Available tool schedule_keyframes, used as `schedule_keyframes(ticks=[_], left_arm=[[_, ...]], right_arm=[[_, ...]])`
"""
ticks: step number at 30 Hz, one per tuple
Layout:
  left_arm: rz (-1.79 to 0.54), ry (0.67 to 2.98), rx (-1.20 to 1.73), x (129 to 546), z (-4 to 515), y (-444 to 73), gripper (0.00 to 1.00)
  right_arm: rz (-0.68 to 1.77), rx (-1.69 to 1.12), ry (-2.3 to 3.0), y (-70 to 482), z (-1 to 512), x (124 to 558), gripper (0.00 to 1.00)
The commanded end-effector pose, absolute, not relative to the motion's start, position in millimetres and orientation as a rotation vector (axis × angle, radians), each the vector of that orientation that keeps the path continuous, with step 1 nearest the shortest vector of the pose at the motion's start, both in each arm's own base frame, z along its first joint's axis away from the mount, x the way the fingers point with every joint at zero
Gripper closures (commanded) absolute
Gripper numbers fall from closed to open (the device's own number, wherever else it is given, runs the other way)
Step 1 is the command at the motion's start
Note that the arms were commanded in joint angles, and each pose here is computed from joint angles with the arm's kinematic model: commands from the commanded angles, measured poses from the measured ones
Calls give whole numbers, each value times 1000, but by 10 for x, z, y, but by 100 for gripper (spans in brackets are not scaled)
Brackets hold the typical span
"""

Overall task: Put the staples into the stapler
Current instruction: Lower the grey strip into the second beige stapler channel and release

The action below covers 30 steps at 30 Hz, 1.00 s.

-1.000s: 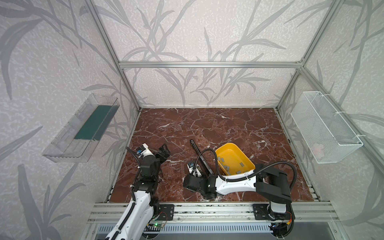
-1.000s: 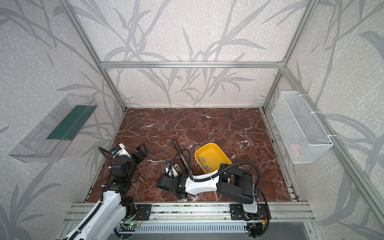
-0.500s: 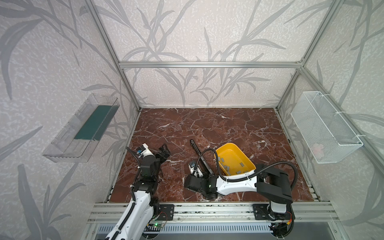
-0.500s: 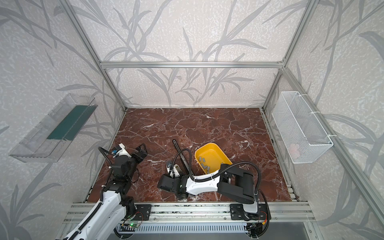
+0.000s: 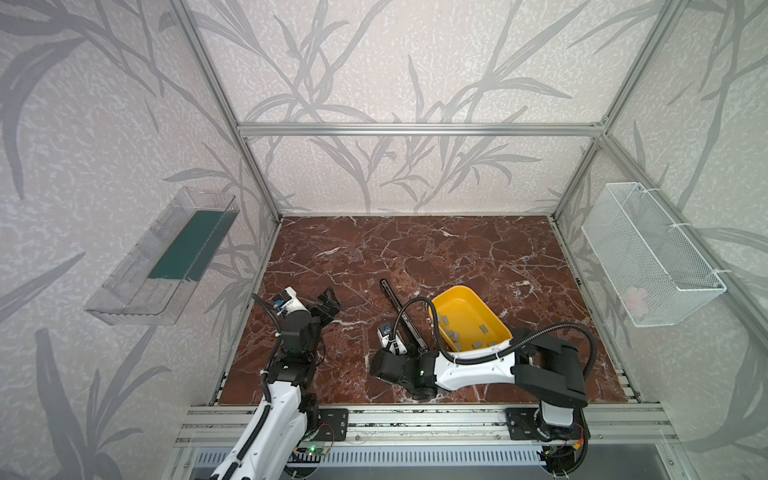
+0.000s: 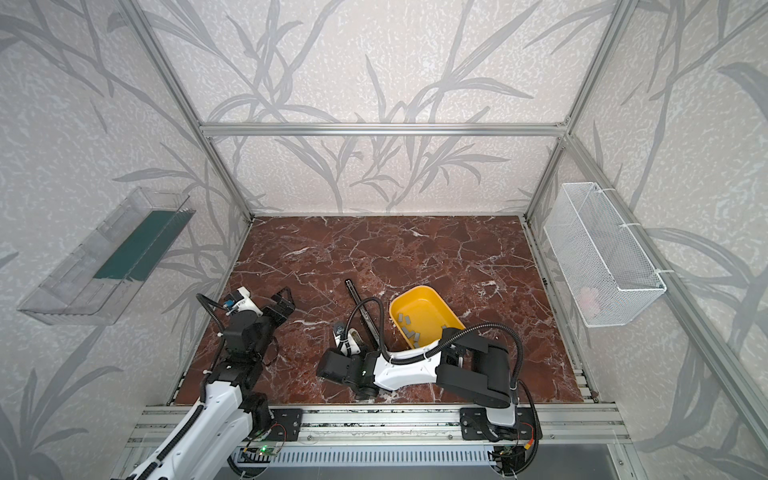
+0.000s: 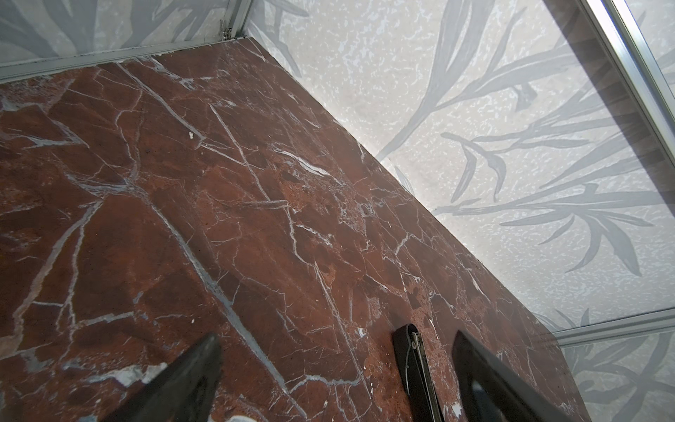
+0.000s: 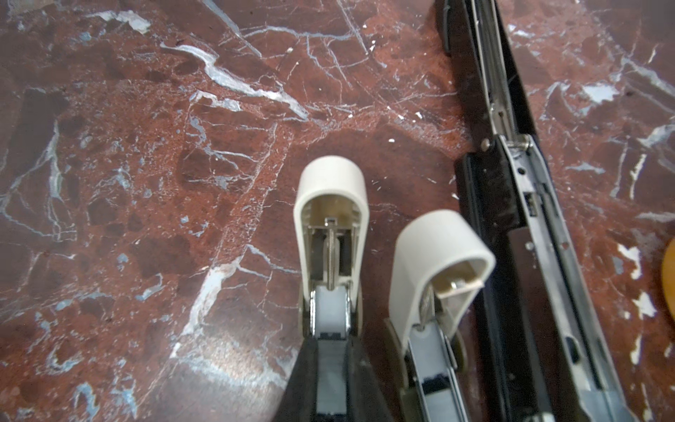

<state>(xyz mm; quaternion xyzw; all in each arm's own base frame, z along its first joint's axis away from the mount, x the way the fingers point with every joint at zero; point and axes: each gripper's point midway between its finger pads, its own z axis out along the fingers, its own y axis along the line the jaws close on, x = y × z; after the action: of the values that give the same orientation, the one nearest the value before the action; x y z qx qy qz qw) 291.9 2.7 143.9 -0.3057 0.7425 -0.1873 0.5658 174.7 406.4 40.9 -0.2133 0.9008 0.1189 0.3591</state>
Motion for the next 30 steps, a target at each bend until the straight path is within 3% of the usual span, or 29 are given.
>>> schedule_keyframes(ticks=[1, 23, 25, 30], left_arm=[[-434, 1722, -712, 2936, 1526, 49, 2], [-438, 1720, -713, 2937, 1531, 47, 2], [-439, 1721, -712, 2936, 1530, 46, 2], [-439, 1719, -713, 2937, 1535, 47, 2]], right_arm=[[311, -529, 2331, 3971, 445, 1708, 87], [408, -547, 2344, 3998, 388, 1618, 86], [408, -552, 2347, 3996, 370, 1611, 84], [416, -569, 2342, 4025, 378, 1601, 67]])
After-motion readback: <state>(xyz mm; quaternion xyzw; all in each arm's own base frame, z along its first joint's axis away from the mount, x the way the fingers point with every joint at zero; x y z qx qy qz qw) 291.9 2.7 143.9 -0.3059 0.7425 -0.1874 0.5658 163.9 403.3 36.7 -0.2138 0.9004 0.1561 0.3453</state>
